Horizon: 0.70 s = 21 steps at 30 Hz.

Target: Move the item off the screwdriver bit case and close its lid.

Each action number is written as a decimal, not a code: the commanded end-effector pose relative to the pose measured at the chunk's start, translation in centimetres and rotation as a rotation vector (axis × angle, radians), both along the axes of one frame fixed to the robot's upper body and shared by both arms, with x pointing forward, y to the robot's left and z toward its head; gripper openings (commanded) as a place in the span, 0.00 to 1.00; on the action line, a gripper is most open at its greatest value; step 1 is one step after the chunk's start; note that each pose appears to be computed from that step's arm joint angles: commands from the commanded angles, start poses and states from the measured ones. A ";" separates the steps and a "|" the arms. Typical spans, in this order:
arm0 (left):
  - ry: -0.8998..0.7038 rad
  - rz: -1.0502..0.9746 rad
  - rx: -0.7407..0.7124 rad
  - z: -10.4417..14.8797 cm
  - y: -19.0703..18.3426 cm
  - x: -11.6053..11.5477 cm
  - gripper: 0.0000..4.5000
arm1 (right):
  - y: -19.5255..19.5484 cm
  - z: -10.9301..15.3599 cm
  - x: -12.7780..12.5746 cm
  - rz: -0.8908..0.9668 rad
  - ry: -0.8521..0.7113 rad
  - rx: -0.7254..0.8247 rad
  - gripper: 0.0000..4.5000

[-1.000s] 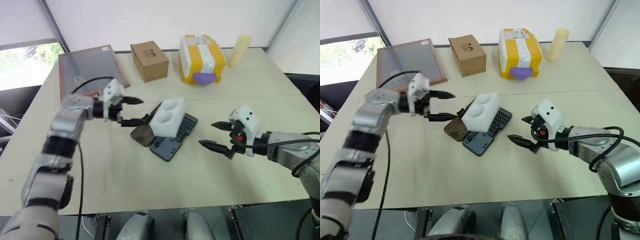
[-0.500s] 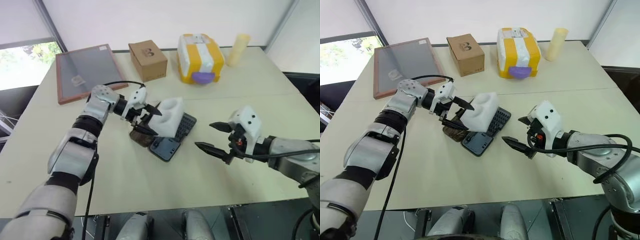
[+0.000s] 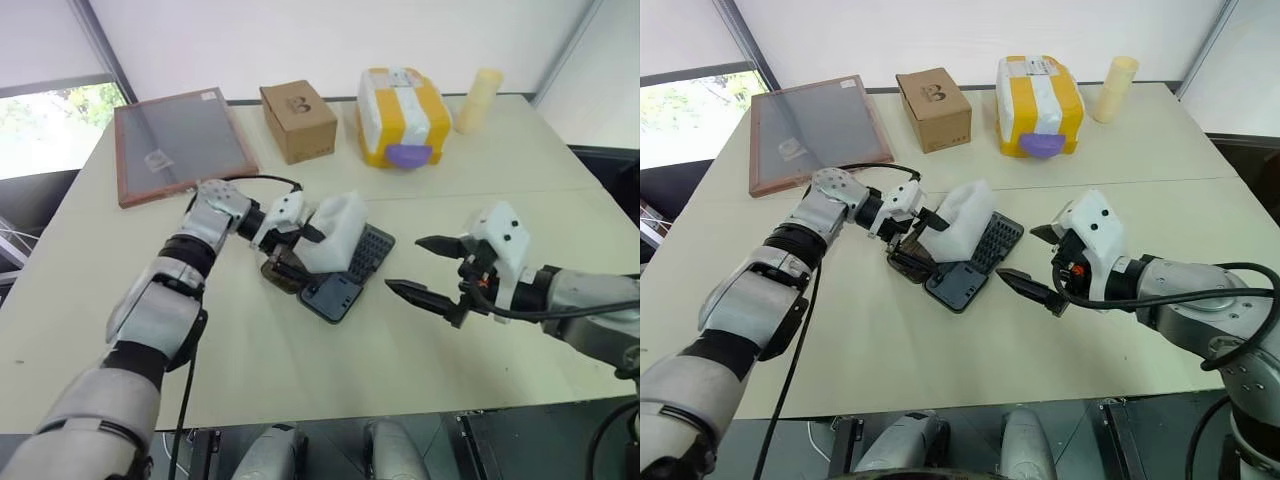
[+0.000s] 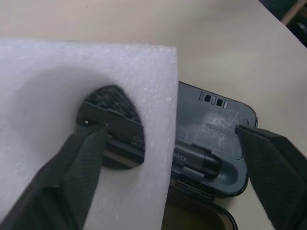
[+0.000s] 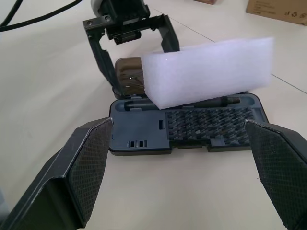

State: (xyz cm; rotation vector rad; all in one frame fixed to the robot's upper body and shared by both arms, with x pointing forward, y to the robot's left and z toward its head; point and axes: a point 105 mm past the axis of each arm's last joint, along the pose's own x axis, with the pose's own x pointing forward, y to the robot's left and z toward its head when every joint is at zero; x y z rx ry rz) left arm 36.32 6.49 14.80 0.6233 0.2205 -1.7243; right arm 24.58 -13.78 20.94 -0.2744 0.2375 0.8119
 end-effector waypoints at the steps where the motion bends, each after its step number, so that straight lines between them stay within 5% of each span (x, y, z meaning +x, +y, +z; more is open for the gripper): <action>1: -0.042 -0.021 -0.011 1.1 -0.4 0.1 0.58 | 0.1 0.6 0.0 0.001 -0.036 0.002 1.00; 6: -0.058 -0.015 -0.033 1.8 -0.3 0.3 0.00 | 0.0 0.3 0.1 -0.008 -0.031 0.005 1.00; 14: -0.249 0.247 -0.100 7.4 4.0 3.4 0.00 | 0.1 -0.3 0.3 -0.007 -0.022 0.019 1.00; 17: -0.362 0.405 0.117 6.0 10.2 4.1 0.00 | 0.3 -0.7 0.4 -0.001 -0.016 0.034 1.00; 21: -0.219 0.507 0.220 4.4 15.8 1.9 0.00 | 0.6 -1.6 0.5 0.012 0.008 0.050 1.00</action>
